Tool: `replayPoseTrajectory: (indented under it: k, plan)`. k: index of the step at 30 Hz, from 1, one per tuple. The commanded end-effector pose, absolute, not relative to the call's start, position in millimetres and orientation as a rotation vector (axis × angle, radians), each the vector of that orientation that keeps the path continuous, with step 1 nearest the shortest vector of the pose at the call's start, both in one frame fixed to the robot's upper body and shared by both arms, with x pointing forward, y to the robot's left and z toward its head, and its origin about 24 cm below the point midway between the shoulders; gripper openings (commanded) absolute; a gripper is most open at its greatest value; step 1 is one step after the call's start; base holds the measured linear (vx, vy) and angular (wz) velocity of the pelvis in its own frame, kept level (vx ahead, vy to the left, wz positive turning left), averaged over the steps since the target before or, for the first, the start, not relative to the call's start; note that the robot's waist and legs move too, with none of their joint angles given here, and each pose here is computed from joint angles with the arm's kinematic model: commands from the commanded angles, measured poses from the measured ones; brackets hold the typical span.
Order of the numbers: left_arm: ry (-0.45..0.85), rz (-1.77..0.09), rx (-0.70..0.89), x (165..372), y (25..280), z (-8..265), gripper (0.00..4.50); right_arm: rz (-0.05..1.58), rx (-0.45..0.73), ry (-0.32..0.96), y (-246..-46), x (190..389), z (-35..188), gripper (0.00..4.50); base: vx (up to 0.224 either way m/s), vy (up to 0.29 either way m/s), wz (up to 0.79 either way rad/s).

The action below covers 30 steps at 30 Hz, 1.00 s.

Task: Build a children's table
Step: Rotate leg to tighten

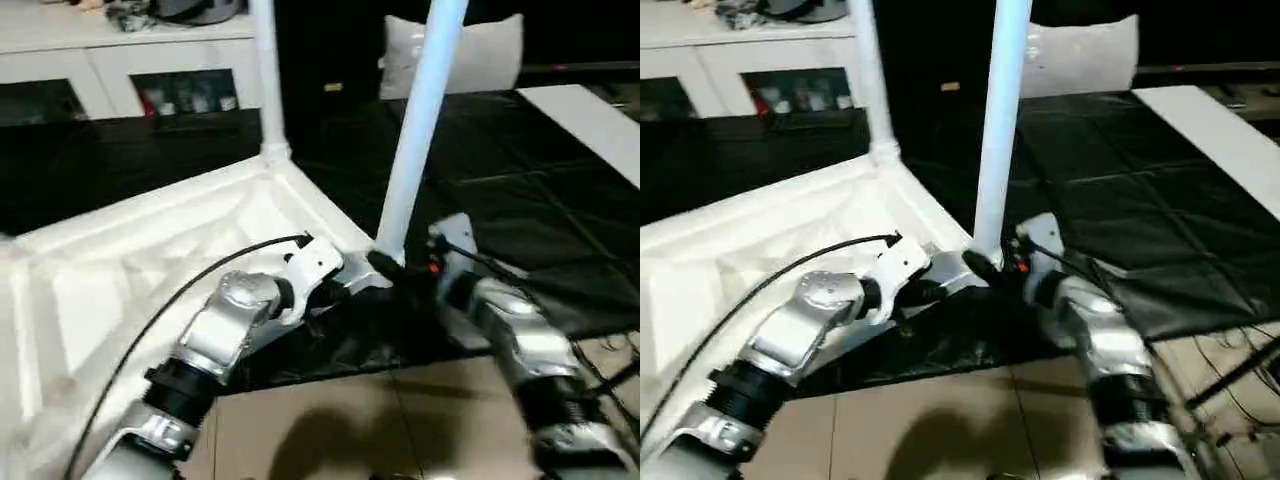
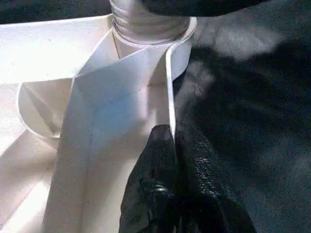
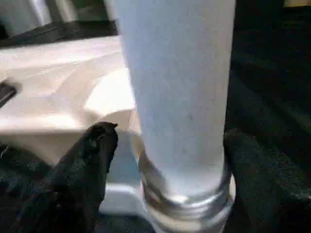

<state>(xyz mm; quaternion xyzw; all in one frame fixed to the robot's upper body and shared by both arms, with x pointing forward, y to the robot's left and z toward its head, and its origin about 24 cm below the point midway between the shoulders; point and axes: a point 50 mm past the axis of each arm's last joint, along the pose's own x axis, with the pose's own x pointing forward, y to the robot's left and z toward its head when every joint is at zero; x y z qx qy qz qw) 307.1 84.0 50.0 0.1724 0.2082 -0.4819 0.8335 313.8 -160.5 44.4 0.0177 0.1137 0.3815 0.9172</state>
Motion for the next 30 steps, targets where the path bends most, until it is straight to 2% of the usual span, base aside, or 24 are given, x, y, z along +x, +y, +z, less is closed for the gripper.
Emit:
replayPoseTrajectory:
  k: [1, 4, 12, 14, 16, 18, 27, 28, 30]
  plan:
    - [0.444, -1.082, 0.414, 307, 87, 51, 0.0, 0.883, 0.018, 0.245, -158.9, 306.0, 44, 4.18, 0.0, 0.0, 0.0]
    - [0.473, -1.212, 0.5, 301, 104, 44, 0.0, 1.015, -0.011, 0.239, -175.6, 300.1, 57, 4.29, 0.0, 0.0, 0.0]
    - [0.512, -1.413, 0.601, 289, 121, 42, 0.0, 1.23, -0.087, 0.245, -179.1, 290.6, 66, 4.14, 0.0, 0.0, 0.0]
    - [0.529, -1.492, 0.665, 286, 128, 43, 0.0, 1.317, -0.104, 0.247, -176.7, 287.9, 69, 3.8, 0.0, 0.0, 0.0]
    - [0.531, -1.537, 0.683, 285, 130, 45, 0.0, 1.369, -0.101, 0.259, -174.6, 285.7, 70, 3.76, 0.0, 0.0, 0.0]
    - [0.526, -1.55, 0.693, 286, 130, 46, 0.0, 1.399, -0.11, 0.273, -172.3, 284.0, 68, 3.49, 0.0, 0.0, 0.0]
    - [0.501, -1.609, 0.701, 285, 125, 49, 0.0, 1.454, -0.109, 0.292, -165.2, 283.2, 64, 2.96, 0.0, 0.0, 0.0]
    - [0.499, -1.614, 0.701, 285, 125, 49, 0.0, 1.459, -0.109, 0.293, -164.7, 283.1, 63, 2.71, 0.0, 0.0, 0.0]
    - [0.498, -1.617, 0.701, 285, 124, 49, 0.0, 1.462, -0.108, 0.293, -164.2, 283.2, 63, 2.65, 0.0, 0.0, 0.0]
